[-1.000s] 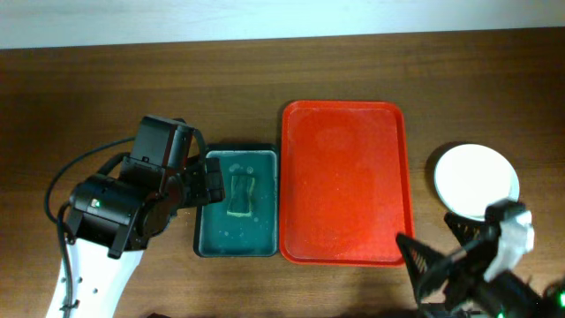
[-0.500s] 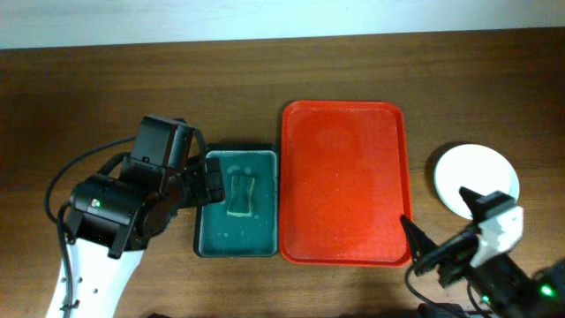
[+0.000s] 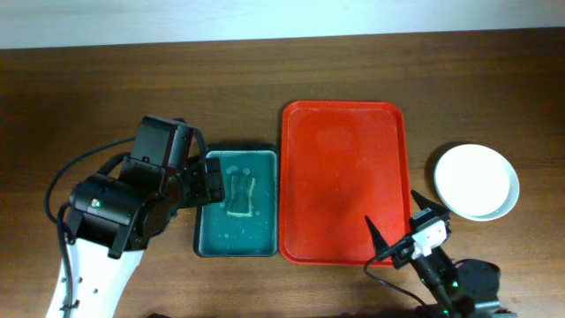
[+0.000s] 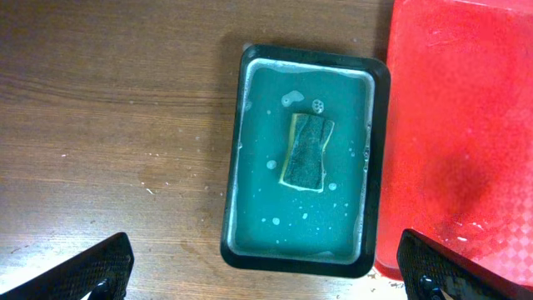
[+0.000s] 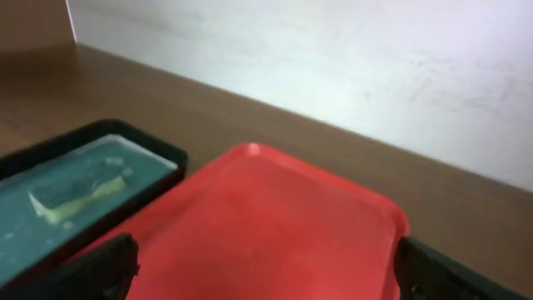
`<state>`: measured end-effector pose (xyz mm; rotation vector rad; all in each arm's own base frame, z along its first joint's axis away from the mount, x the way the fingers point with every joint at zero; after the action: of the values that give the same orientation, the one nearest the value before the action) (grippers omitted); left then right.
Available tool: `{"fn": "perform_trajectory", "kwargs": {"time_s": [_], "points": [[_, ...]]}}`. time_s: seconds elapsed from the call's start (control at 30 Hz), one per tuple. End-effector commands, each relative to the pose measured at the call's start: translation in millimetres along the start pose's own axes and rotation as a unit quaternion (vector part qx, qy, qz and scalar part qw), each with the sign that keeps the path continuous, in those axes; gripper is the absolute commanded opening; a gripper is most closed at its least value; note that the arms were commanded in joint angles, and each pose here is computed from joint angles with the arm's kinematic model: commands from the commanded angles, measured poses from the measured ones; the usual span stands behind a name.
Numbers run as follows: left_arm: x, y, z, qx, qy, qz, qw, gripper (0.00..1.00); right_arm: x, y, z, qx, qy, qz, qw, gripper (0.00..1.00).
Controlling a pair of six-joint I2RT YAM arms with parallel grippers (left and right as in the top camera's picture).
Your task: Clean dirty plates on tray and stack at the side
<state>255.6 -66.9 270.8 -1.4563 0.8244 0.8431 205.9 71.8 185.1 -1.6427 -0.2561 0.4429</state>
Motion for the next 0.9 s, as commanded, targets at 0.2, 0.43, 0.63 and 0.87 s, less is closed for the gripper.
{"fn": "perform_trajectory", "kwargs": {"time_s": [0.2,0.43,0.63,0.87], "points": [[-3.4,-1.3,3.0,0.004,-0.002,-0.008,1.000,0.99,17.1,15.4,-4.4,-0.008,0.007,-0.053,0.999,0.98],[-3.4,-1.3,3.0,0.004,-0.002,-0.008,1.000,0.99,17.4,18.6,-4.1,-0.005,0.006,-0.046,0.999,0.99],[-3.4,-1.3,3.0,0.004,-0.002,-0.008,1.000,0.99,17.5,18.8,-4.1,-0.005,0.006,-0.046,0.999,0.98],[-14.5,-4.8,15.7,-0.002,-0.026,-0.046,0.999,0.99,17.5,18.8,-4.1,-0.005,0.006,-0.046,0.999,0.98]]}}
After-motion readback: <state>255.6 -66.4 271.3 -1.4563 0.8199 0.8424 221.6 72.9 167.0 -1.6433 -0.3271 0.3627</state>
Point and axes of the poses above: each gripper's point midway between its finger pads, its own x axis out along the fingers, its own z axis along the line the jaws close on, y = z × x, the point moved 1 cm from there along -x, back along the fingers, and after that the axes turned 3 degrees about x, right-handed, at the moved point
